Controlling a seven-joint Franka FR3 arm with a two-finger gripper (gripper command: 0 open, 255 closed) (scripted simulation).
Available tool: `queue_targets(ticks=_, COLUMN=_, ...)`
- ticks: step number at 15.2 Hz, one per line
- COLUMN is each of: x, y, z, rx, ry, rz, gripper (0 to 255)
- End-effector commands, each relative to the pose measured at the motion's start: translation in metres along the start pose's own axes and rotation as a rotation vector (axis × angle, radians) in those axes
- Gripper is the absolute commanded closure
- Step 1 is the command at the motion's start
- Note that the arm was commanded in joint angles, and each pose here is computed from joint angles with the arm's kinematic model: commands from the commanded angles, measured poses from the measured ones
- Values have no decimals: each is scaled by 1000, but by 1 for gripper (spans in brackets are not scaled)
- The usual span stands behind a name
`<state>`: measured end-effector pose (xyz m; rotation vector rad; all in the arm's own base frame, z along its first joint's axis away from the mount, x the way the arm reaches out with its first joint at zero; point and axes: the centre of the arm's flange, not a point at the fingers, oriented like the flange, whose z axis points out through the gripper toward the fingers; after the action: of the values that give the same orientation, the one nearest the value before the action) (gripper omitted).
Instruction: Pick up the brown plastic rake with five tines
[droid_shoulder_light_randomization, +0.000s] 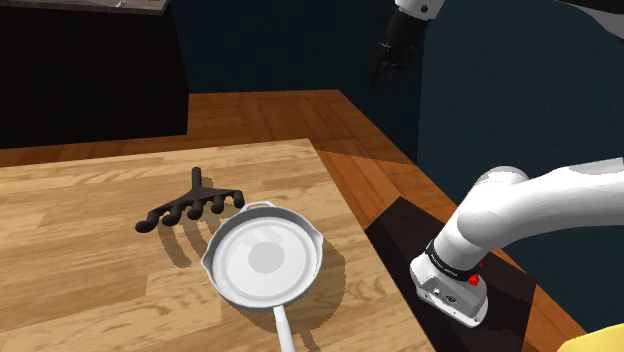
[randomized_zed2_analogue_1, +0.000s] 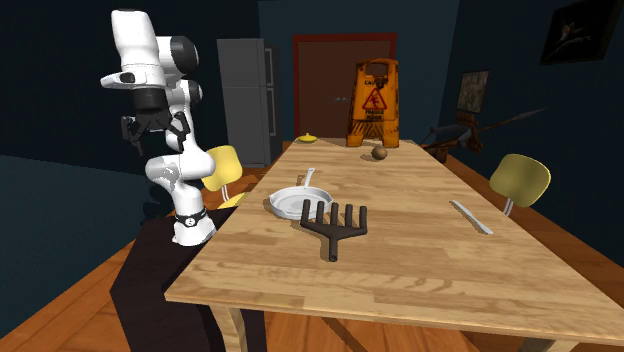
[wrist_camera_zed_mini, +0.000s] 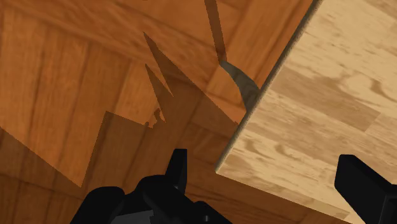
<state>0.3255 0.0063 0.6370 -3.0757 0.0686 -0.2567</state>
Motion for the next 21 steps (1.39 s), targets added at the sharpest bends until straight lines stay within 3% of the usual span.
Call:
queue_targets(ticks=1, x=0, y=0, z=0, rx=0, ry=0, rz=0, gripper=0)
queue_targets(ticks=21, x=63, y=-219, z=129, rx=14, ry=-13, rz=200, gripper=0)
